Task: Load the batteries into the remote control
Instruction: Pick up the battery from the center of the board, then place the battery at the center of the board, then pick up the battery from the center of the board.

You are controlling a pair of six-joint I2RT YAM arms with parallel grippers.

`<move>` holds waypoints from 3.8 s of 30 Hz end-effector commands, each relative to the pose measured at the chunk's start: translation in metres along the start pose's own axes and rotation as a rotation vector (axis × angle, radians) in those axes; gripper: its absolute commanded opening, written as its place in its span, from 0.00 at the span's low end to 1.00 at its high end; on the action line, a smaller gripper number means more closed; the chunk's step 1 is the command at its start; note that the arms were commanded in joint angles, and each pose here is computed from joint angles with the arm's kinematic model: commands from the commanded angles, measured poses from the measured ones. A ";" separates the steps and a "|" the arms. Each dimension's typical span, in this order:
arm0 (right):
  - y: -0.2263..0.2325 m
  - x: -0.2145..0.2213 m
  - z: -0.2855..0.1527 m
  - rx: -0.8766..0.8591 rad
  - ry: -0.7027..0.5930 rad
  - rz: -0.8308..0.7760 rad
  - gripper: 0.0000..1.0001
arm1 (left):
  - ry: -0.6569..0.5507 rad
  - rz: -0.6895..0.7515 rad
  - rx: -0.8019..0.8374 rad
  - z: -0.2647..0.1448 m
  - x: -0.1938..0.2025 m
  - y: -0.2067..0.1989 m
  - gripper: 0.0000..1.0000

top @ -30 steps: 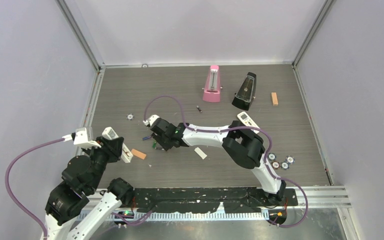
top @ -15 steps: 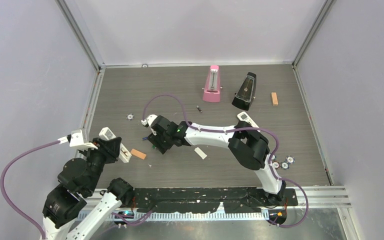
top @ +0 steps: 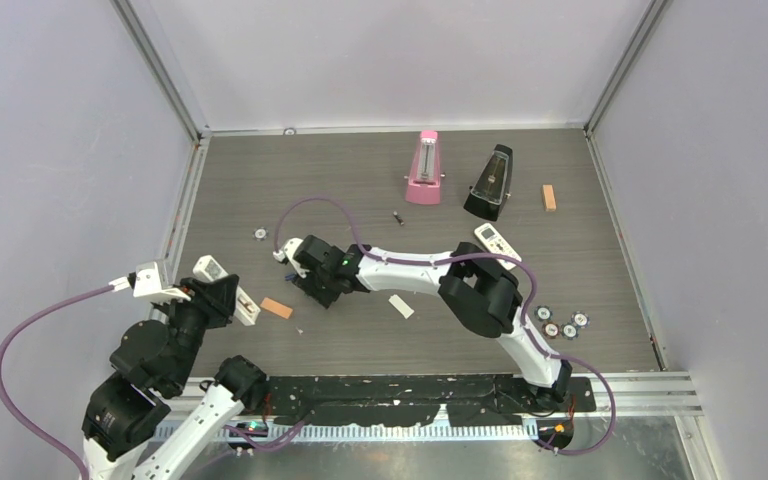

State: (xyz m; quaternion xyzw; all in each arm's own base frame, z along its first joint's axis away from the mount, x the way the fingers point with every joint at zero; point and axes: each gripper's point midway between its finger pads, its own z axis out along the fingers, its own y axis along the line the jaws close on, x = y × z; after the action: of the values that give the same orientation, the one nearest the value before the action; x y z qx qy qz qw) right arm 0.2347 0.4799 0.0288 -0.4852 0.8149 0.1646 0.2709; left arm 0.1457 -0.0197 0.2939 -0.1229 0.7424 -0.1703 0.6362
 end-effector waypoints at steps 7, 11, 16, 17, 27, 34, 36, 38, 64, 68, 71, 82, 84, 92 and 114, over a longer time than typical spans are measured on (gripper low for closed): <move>-0.014 -0.022 -0.012 0.114 -0.072 0.074 0.10 | -0.040 -0.025 0.002 -0.001 -0.012 -0.003 0.00; -0.025 -0.025 -0.036 0.182 -0.132 0.237 0.05 | -0.031 -0.029 0.016 0.000 -0.009 -0.006 0.00; -0.058 -0.009 -0.070 0.319 -0.224 0.453 0.06 | 0.005 -0.041 0.056 0.005 -0.002 -0.016 0.00; -0.069 0.002 -0.078 0.351 -0.224 0.482 0.06 | 0.022 -0.039 0.067 0.006 0.001 -0.019 0.00; -0.146 0.116 -0.129 0.639 -0.177 0.899 0.07 | 0.095 -0.049 0.120 0.013 0.015 -0.035 0.00; -0.140 0.155 -0.135 0.651 -0.158 1.068 0.14 | 0.102 -0.078 0.128 0.014 0.021 -0.036 0.00; -0.138 0.164 -0.135 0.656 -0.160 1.112 0.16 | 0.095 -0.084 0.132 0.012 0.020 -0.035 0.00; -0.137 0.170 -0.135 0.664 -0.161 1.140 0.19 | 0.093 -0.088 0.133 0.011 0.020 -0.035 0.00; -0.179 0.174 -0.214 0.737 0.069 0.628 0.55 | 0.102 -0.101 0.131 0.008 0.028 -0.030 0.00; -0.173 0.187 -0.200 0.701 0.162 0.604 0.49 | 0.102 -0.103 0.130 0.009 0.028 -0.030 0.00; -0.168 0.193 -0.185 0.661 0.201 0.600 0.41 | 0.103 -0.102 0.129 0.010 0.029 -0.030 0.00; -0.132 0.189 -0.139 0.424 0.197 0.702 0.25 | 0.099 -0.098 0.113 0.010 0.030 -0.027 0.00; -0.128 0.184 -0.134 0.397 0.178 0.726 0.25 | 0.096 -0.099 0.111 0.010 0.030 -0.026 0.00; -0.125 0.166 -0.117 0.351 0.118 0.794 0.21 | 0.092 -0.094 0.113 0.012 0.026 -0.029 0.00; -0.135 0.127 -0.145 0.237 0.107 0.311 0.49 | 0.082 -0.090 0.108 0.009 0.021 -0.028 0.00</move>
State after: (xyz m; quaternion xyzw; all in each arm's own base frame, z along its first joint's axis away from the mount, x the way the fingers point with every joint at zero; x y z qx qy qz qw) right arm 0.2547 0.2476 0.0435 -0.1997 0.9470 0.0940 0.2334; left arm 0.1480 -0.0567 0.2659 -0.1082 0.7708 -0.2371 0.5813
